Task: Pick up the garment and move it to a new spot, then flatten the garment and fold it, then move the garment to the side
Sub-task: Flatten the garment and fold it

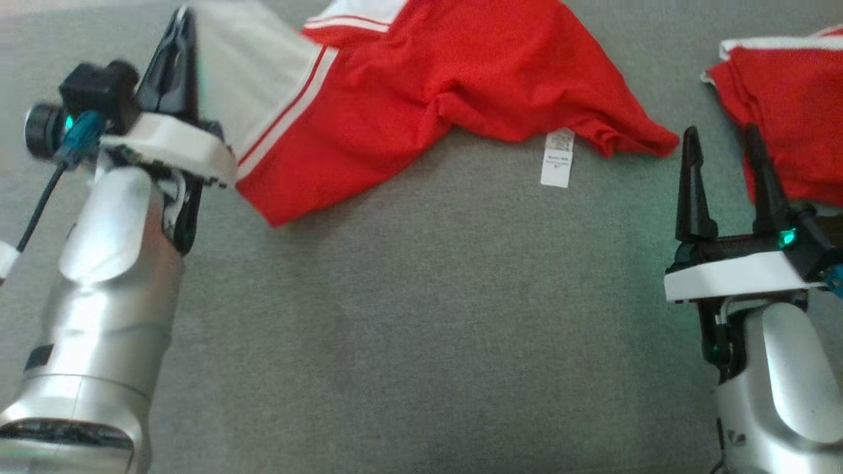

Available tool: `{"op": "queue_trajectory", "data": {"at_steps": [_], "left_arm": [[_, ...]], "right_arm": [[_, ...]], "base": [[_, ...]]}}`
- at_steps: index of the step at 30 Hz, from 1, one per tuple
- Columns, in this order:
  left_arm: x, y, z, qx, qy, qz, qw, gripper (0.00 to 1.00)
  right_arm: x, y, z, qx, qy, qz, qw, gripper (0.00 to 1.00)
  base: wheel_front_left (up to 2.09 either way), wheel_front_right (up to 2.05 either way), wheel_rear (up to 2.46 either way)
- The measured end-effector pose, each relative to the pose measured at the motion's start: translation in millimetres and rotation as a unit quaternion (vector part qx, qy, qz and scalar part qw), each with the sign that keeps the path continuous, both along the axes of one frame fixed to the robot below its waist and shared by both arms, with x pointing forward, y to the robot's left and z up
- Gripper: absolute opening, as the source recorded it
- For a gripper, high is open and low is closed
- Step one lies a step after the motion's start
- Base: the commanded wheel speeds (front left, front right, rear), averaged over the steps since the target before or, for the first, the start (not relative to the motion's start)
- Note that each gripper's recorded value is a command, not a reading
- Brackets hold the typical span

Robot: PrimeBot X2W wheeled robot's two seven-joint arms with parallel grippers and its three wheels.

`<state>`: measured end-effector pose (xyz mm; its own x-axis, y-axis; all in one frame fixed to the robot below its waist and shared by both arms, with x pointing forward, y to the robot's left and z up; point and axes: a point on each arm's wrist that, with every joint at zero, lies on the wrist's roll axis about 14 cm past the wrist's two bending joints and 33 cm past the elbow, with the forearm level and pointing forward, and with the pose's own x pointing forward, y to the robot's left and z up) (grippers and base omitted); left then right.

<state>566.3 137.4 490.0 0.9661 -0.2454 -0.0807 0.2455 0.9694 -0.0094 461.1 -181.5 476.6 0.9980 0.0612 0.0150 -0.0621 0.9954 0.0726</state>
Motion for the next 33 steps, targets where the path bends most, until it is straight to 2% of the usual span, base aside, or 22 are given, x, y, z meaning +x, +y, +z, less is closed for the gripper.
{"op": "queue_trajectory", "data": {"at_steps": [4,7,9,12,16,19,24,25,26,27,30,33], "left_arm": [[-8.6,-16.8,74.9,0.021,-0.11,-0.048,0.993,0.0],[-37.1,-40.7,122.9,0.048,-0.19,-0.109,0.975,0.0],[-65.2,-57.1,124.2,0.074,-0.203,-0.158,0.963,0.0],[-110.6,-63.8,88.2,0.133,-0.173,-0.223,0.95,0.0],[-162.4,-43.4,27.7,0.191,-0.093,-0.266,0.94,0.0],[-201.3,-34.3,-10.2,0.21,-0.035,-0.297,0.931,0.0],[-232.3,-21.6,-37.2,0.195,0.024,-0.293,0.936,0.0],[-234.8,-20.7,-39.2,0.193,0.028,-0.291,0.937,0.2],[-236.9,-18.6,-42.5,0.194,0.036,-0.288,0.937,0.47],[-238.5,-15.7,-47.1,0.198,0.045,-0.282,0.938,1.0],[-238.1,-9.2,-55.6,0.193,0.06,-0.251,0.947,1.0],[-219.2,-1.0,-45.0,0.164,0.046,-0.182,0.968,1.0]], "right_arm": [[-0.6,9.0,8.4,0.006,-0.008,0.01,1.0,1.0],[-1.0,15.4,15.1,0.013,-0.015,0.017,1.0,1.0],[-2.1,20.5,19.0,0.016,-0.019,0.022,0.999,1.0],[-5.9,28.0,21.5,0.022,-0.021,0.031,0.999,1.0],[-10.1,36.8,24.2,0.027,-0.022,0.041,0.999,1.0],[-12.1,41.4,26.8,0.03,-0.023,0.046,0.998,1.0],[-13.1,47.0,32.6,0.034,-0.028,0.053,0.998,1.0],[-13.5,48.0,32.6,0.034,-0.028,0.054,0.998,1.0],[-13.9,49.1,33.2,0.034,-0.028,0.055,0.997,1.0],[-14.4,49.6,33.8,0.034,-0.029,0.056,0.997,1.0],[-15.1,50.7,34.8,0.034,-0.03,0.058,0.997,1.0],[-15.6,50.3,35.8,0.034,-0.031,0.057,0.997,1.0]], "base": [[0.0,0.0,0.0],[0.0,0.0,0.0],[0.0,0.0,0.0],[0.0,0.0,0.0],[0.0,0.0,0.0],[0.0,0.0,0.0],[0.0,0.0,0.0],[0.0,0.0,0.0],[0.0,0.0,0.0],[0.0,0.0,0.0],[0.0,0.0,0.0],[0.0,0.0,0.0]]}}
